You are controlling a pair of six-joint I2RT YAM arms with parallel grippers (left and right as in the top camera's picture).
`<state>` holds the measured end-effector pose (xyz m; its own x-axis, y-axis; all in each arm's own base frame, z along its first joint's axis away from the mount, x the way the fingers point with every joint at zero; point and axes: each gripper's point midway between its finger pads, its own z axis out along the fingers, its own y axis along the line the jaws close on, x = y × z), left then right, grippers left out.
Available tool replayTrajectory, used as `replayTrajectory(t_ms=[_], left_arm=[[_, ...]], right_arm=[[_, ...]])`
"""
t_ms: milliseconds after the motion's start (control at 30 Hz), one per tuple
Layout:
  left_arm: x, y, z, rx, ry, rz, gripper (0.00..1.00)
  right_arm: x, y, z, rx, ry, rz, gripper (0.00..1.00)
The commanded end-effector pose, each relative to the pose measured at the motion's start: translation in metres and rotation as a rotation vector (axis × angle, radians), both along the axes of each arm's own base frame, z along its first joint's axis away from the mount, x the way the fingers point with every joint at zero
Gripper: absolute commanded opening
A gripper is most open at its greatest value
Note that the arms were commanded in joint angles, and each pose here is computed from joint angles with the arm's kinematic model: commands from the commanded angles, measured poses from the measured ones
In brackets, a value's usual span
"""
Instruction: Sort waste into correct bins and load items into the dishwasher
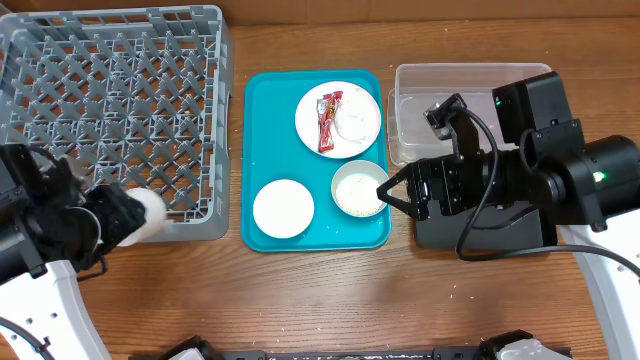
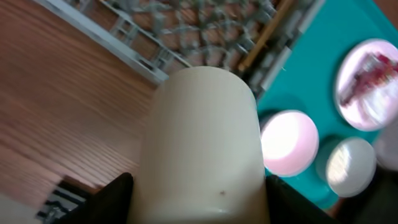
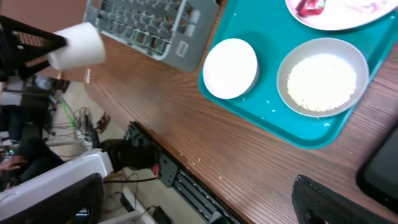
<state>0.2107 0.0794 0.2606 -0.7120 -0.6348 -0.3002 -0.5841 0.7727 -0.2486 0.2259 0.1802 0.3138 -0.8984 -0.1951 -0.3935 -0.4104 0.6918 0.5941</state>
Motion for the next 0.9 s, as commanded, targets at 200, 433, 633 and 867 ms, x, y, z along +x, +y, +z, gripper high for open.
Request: replayTrajectory(t_ms=[200, 433, 633, 867], left_arm=[[0.044, 0.033, -0.055, -0.006, 0.028, 0.095, 0.42], [0.071, 0.028, -0.080, -0.127, 0.044, 0.062, 0.45], [0.080, 0.041, -0.112, -0.129, 0.132, 0.076, 0.58], [0.092, 0.029, -0.085, -0.194, 0.069, 0.032, 1.00]], right_arm=[[0.002, -0.002, -0.001, -0.024, -0.014, -0.009, 0.99], [0.005, -0.002, -0.004, -0.028, -0.001, -0.009, 1.00], [0.004, -0.001, -0.004, -0.025, 0.003, -0.008, 1.00], [0.000, -0.003, -0.006, -0.033, 0.024, -0.007, 1.00]])
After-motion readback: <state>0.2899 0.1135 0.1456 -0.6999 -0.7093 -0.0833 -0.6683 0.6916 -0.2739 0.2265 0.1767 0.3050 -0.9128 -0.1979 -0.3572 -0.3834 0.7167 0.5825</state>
